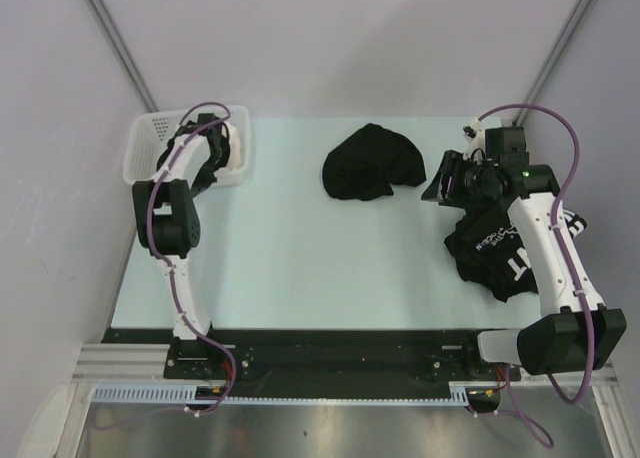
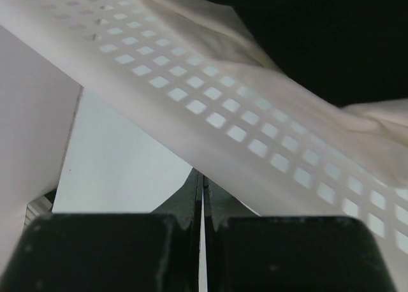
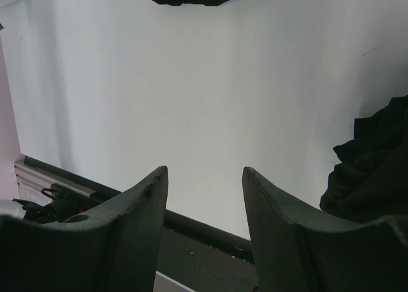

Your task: Fold and stack the t-shirts

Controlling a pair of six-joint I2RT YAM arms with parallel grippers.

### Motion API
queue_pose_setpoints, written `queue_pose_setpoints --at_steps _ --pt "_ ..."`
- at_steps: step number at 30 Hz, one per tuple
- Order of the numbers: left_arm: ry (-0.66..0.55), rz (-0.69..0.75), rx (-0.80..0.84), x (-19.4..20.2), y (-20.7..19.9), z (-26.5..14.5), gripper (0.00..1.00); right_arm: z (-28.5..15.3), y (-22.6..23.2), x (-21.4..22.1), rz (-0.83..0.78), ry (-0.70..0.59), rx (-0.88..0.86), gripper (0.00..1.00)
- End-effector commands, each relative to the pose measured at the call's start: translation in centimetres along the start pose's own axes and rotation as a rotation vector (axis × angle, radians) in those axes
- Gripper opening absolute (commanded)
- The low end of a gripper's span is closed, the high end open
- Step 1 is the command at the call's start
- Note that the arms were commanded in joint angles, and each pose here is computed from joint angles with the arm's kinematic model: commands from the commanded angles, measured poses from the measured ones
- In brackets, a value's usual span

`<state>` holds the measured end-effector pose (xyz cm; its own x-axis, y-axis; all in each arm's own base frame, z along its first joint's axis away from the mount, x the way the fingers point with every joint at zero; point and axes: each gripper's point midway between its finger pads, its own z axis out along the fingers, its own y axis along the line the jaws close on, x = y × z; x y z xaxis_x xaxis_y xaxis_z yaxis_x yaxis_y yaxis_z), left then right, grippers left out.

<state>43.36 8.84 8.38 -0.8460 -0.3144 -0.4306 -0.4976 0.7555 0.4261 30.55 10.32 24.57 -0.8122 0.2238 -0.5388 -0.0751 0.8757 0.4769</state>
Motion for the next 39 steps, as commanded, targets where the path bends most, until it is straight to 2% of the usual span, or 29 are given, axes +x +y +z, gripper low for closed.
queue_pose_setpoints --at_steps 1,7,15,28,39 --pt "-0.002 -0.083 -0.052 -1.4 2.1 1.3 0.00 -0.1 -0.1 -0.2 -0.017 -0.003 -0.002 0.56" --pt "0.050 -0.130 -0.092 -0.7 4.1 2.3 0.00 0.4 -0.2 -0.4 -0.003 0.006 -0.006 0.55" --pt "0.026 -0.161 -0.081 -2.9 4.1 3.3 0.00 1.1 -0.1 -0.5 0.003 0.018 -0.021 0.56" --pt "-0.012 -0.188 0.035 -5.8 0.9 4.5 0.00 1.7 -0.5 -0.1 0.011 0.052 -0.010 0.56" --pt "-0.066 -0.223 0.117 -8.7 -0.5 3.5 0.00 1.8 -0.4 -0.1 0.008 0.053 0.000 0.56"
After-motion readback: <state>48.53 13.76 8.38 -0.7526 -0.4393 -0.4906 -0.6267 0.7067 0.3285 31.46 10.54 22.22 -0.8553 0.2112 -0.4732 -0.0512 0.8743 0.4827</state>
